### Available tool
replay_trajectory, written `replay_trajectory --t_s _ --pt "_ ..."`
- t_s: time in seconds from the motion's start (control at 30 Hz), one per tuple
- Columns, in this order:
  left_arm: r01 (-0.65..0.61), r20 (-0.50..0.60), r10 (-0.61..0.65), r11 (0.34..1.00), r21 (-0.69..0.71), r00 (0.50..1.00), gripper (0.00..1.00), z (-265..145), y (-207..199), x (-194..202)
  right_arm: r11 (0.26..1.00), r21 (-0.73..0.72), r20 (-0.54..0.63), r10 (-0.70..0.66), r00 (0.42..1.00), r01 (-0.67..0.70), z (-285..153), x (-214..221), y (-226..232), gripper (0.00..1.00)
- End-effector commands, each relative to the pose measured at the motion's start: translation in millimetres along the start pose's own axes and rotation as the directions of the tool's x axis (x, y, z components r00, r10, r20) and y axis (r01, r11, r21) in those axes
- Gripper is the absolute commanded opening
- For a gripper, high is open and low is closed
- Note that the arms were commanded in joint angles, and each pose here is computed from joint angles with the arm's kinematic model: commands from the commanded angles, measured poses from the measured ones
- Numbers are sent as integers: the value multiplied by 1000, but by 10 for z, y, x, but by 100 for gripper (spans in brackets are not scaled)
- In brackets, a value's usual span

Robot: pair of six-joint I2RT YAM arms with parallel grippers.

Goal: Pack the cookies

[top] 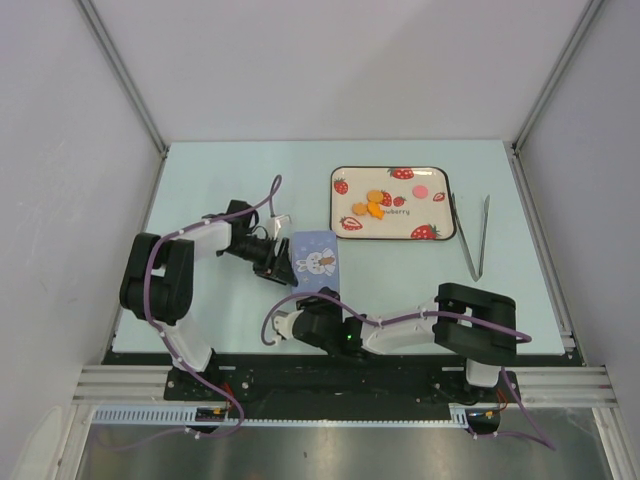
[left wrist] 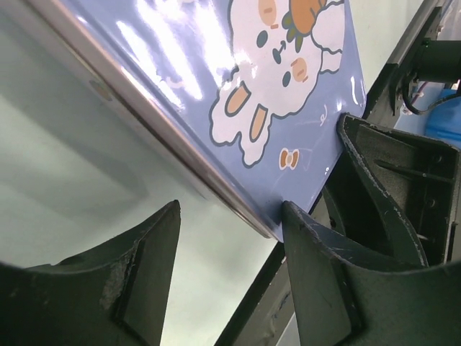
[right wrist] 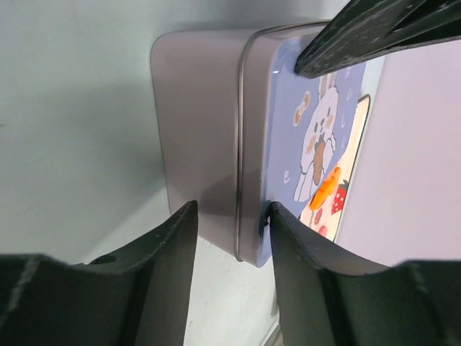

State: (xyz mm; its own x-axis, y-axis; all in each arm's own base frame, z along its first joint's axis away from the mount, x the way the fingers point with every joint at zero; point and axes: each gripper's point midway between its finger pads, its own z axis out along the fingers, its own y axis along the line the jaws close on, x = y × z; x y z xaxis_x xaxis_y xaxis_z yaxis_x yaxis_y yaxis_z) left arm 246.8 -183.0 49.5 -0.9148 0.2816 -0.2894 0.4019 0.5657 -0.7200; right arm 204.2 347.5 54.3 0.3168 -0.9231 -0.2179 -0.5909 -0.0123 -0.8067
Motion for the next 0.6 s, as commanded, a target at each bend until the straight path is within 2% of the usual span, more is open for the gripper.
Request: replay_trajectory --t_s 0.0,0.1,0.33,0.43,0.53,0.57 --pt "-89 43 93 992 -86 995 63 -147 124 -167 941 -310 -51 -155 987 132 -98 451 810 53" --pt "-94 63 100 992 -80 993 63 -194 111 -237 944 -308 -46 -141 989 120 -68 441 787 60" --pt "-98 89 105 992 -80 991 63 -240 125 -345 952 -289 -54 -117 992 97 45 471 722 61" --pt "-95 93 103 992 -79 990 63 -238 141 -367 952 -293 -58 -113 992 92 89 490 731 58" --pt "-91 97 98 993 -76 990 63 -236 147 -386 949 -301 -55 -114 992 93 104 487 773 47" --pt "-93 100 100 993 -76 990 63 -240 141 -397 948 -304 -54 -113 992 92 104 483 794 38"
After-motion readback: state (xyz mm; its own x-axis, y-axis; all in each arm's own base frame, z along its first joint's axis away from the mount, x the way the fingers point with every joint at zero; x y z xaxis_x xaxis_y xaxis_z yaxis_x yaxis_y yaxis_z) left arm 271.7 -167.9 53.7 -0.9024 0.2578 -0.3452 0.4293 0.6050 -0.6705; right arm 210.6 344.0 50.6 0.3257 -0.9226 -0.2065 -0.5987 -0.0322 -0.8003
